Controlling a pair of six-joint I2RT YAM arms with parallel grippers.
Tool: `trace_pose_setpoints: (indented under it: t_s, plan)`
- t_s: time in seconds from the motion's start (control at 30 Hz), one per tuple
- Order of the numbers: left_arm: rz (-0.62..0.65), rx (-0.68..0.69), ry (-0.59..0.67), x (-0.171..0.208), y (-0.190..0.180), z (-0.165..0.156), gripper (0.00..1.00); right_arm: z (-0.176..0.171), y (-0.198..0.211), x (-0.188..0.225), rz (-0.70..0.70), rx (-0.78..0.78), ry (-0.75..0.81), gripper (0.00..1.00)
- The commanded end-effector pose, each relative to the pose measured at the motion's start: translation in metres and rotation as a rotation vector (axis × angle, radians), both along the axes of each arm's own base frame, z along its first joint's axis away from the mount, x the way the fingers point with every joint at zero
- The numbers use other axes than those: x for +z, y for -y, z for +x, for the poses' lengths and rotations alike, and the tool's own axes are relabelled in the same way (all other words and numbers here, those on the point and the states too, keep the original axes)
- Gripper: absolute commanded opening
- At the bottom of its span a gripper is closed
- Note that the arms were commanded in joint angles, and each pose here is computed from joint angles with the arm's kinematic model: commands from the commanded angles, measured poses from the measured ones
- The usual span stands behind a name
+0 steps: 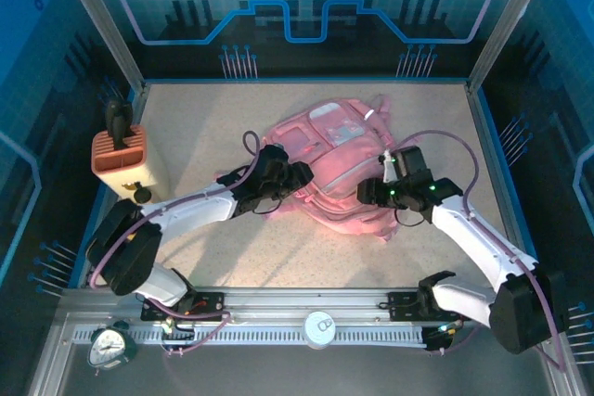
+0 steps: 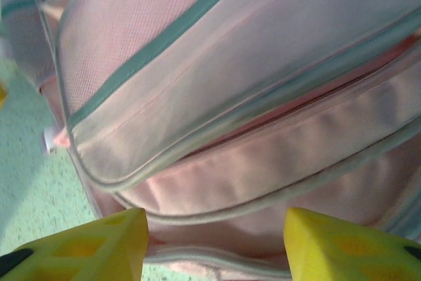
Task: Pack the student bag
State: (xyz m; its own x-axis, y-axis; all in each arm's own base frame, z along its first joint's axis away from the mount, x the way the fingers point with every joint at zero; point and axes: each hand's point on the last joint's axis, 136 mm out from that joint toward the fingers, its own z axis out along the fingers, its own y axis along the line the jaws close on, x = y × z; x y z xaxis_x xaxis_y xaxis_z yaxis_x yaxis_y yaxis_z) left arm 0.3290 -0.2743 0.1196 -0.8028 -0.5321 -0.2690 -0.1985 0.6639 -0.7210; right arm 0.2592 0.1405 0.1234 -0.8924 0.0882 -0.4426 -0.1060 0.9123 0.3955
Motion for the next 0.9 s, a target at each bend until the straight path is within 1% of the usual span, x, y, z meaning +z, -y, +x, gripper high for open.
trace_pose_setpoints:
  t_s: [0.0,0.1,0.23,0.37,0.47,0.53,0.6,0.67,0.7,0.8,0.87]
  plan:
    - [-0.109,0.005,-0.018,-0.001,0.017,0.014,0.56,-0.008,-0.01,0.001,-0.038,0.034,-0.001,0.59]
    - [-0.109,0.006,-0.05,-0.015,0.024,0.02,0.56,-0.01,-0.015,-0.004,-0.03,0.035,-0.021,0.6]
    - [-0.124,-0.003,-0.051,-0.016,0.033,0.029,0.54,-0.009,-0.024,-0.015,0.005,0.035,-0.037,0.61]
    - [-0.121,-0.012,-0.052,-0.013,0.041,0.036,0.54,0.003,-0.027,-0.012,-0.003,0.042,-0.015,0.61]
    - [-0.128,-0.016,-0.061,-0.012,0.049,0.039,0.51,0.018,-0.015,-0.012,-0.032,0.004,-0.004,0.63]
    - [-0.13,-0.023,-0.057,-0.011,0.056,0.041,0.48,0.03,-0.007,-0.008,-0.02,-0.021,0.003,0.64]
    - [-0.144,-0.05,-0.057,-0.007,0.067,0.042,0.45,0.046,0.006,-0.002,-0.023,-0.063,0.027,0.64]
    - [-0.152,-0.066,-0.051,-0.002,0.076,0.041,0.43,0.059,0.02,0.0,-0.038,-0.105,0.035,0.64]
    - [-0.149,-0.073,-0.047,-0.001,0.081,0.038,0.43,0.069,0.026,0.007,-0.039,-0.127,0.054,0.65]
    - [-0.175,-0.111,-0.048,0.003,0.097,0.029,0.43,0.074,0.036,0.015,-0.054,-0.146,0.058,0.66]
    - [-0.188,-0.116,-0.052,0.004,0.096,0.026,0.43,0.067,0.042,0.014,-0.082,-0.16,0.047,0.68]
